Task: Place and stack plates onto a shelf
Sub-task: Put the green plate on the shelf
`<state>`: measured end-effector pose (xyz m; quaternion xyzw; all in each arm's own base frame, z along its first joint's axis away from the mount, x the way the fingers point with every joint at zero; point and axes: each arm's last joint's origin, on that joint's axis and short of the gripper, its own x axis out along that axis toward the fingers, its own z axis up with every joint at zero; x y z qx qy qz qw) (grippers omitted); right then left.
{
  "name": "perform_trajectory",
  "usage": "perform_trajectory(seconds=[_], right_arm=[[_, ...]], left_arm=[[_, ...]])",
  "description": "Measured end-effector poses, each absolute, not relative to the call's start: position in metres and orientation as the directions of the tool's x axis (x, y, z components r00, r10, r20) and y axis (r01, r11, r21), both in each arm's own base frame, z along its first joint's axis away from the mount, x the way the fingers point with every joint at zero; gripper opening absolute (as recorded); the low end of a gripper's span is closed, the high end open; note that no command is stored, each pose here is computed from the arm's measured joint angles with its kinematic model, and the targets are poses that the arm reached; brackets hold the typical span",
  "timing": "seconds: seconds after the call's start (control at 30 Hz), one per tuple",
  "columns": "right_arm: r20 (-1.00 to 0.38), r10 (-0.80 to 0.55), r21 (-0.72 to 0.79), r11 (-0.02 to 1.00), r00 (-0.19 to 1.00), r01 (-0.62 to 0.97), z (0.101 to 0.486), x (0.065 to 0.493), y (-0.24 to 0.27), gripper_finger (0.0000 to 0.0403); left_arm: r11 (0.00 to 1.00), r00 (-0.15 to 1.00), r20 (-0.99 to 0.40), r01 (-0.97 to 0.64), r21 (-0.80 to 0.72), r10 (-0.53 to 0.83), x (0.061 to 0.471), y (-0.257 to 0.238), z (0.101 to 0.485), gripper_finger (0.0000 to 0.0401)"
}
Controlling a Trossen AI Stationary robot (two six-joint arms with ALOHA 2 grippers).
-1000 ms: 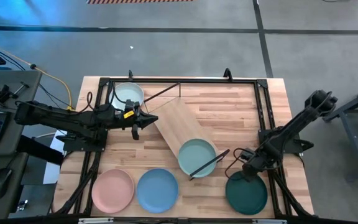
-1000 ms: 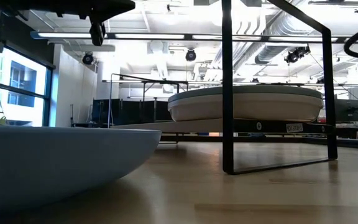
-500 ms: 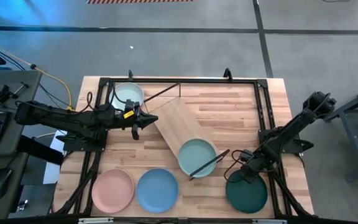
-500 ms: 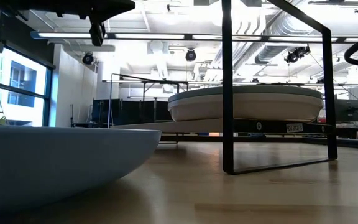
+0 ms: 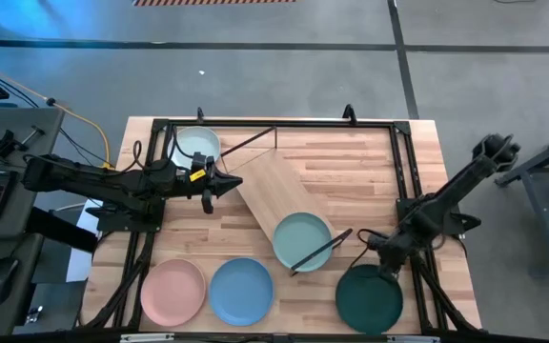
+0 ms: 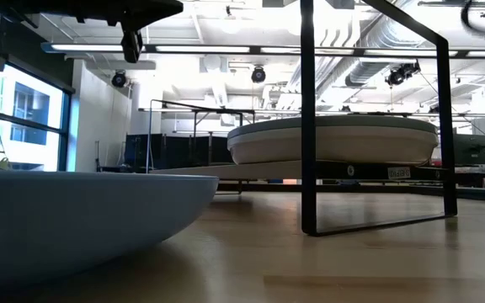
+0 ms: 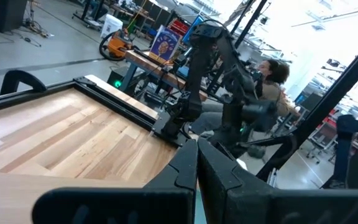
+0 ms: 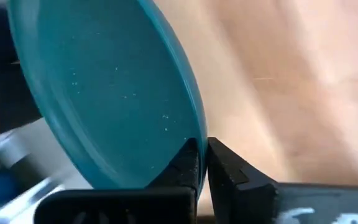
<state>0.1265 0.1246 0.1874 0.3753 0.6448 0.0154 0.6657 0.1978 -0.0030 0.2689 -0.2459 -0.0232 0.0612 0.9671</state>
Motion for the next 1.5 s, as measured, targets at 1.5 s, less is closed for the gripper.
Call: perform_trajectory(seconds=[1.5], right_arm=[[-0.823, 0.110, 0.453, 0.719, 0.557, 0.527, 0.268, 0.305, -0.117, 0.0000]], left_arm=[[0.939, 0.950, 0.160, -0.221, -0.265, 0.269, 0.177, 0.013, 0.329, 0.0000]])
